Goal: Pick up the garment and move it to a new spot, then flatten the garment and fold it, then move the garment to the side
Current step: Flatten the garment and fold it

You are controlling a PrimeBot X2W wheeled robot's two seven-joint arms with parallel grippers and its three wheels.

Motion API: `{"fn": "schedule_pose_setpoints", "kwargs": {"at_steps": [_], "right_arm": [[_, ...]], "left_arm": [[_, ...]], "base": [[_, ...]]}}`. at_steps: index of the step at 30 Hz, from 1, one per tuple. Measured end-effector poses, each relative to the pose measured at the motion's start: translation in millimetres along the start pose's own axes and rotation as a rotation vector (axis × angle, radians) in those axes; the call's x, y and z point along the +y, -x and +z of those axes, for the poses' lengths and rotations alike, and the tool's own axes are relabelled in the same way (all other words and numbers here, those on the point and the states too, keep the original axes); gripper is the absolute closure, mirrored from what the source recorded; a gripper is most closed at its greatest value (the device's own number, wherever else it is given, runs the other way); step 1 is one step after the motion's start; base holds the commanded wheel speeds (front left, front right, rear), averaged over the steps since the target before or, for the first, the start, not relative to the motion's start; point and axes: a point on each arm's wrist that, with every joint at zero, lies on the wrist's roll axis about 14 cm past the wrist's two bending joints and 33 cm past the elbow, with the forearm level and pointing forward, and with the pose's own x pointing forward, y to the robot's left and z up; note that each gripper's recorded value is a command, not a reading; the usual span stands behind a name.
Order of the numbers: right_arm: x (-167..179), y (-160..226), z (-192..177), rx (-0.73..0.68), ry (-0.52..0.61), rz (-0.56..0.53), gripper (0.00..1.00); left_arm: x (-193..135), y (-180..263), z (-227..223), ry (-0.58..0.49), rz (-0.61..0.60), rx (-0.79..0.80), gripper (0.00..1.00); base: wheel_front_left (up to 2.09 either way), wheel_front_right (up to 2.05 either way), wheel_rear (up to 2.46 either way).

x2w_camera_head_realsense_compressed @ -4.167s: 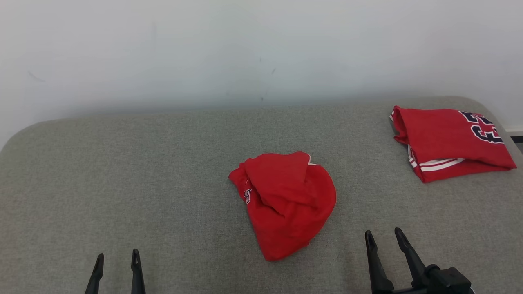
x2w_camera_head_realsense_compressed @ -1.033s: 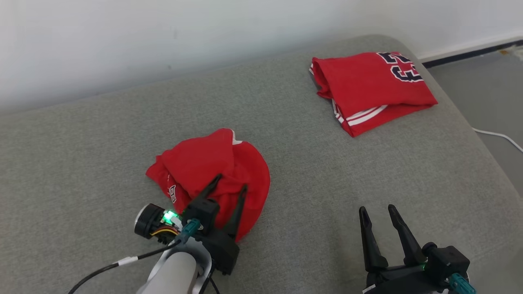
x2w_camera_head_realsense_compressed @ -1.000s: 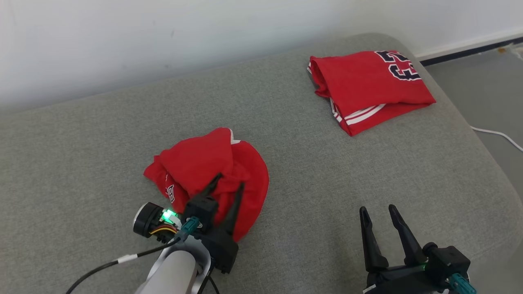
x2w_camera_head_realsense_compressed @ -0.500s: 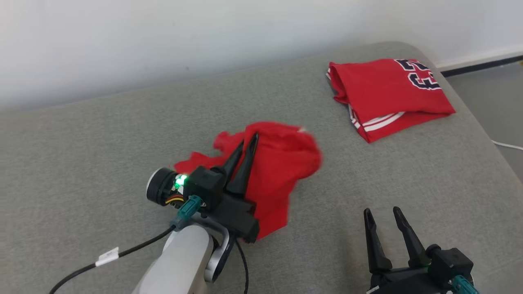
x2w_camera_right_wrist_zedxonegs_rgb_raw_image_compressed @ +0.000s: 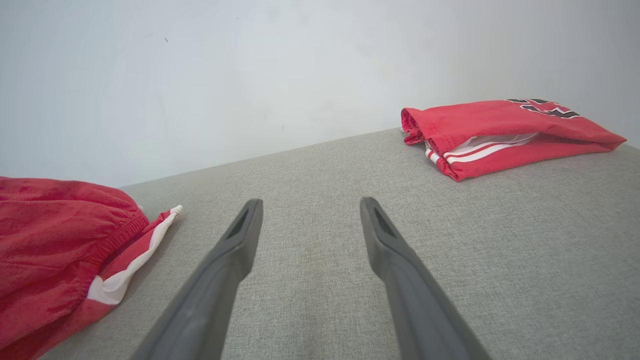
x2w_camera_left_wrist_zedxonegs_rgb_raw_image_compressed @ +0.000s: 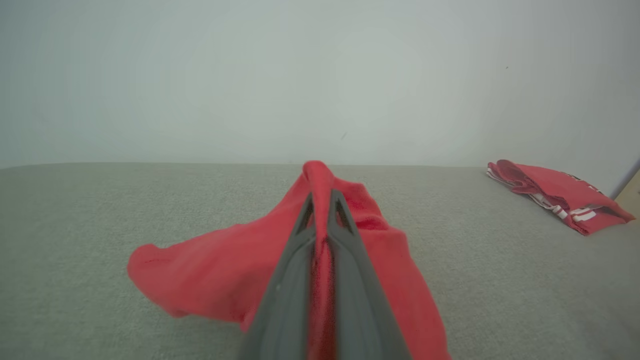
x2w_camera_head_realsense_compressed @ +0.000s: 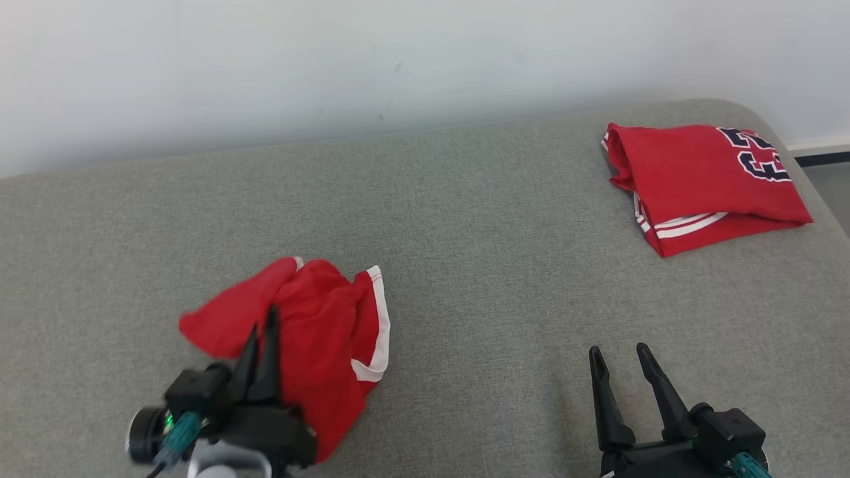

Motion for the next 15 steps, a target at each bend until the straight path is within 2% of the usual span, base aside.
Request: {"fn": "schedule_pose_setpoints", "kwargs": {"at_steps": [5,10,11,12,15], "right_arm": [[2,0,-1,0.002,0.008,0.007,0.00],[1,4,-2,0.007,0.016,0.006,0.00],[1,5,-3,0.009,0.016,0.006,0.00],[2,5,-3,0.011,0.016,0.008,0.00],[7,4,-2,0.008,0.016,0.024,0.00]], "left_arm": [[33,24,-20,0.029,0.112,0.056,1.00],[35,34,-28,0.044,0.120,0.075,1.00],[35,36,-28,0.046,0.120,0.078,0.61],[35,38,-27,0.044,0.123,0.074,0.00],[41,38,-11,0.037,0.141,0.023,0.00]], "base": [[0.00,0.00,0.00],[0.00,0.00,0.00],[0.00,0.00,0.00],[0.00,0.00,0.00],[0.00,0.00,0.00]]}}
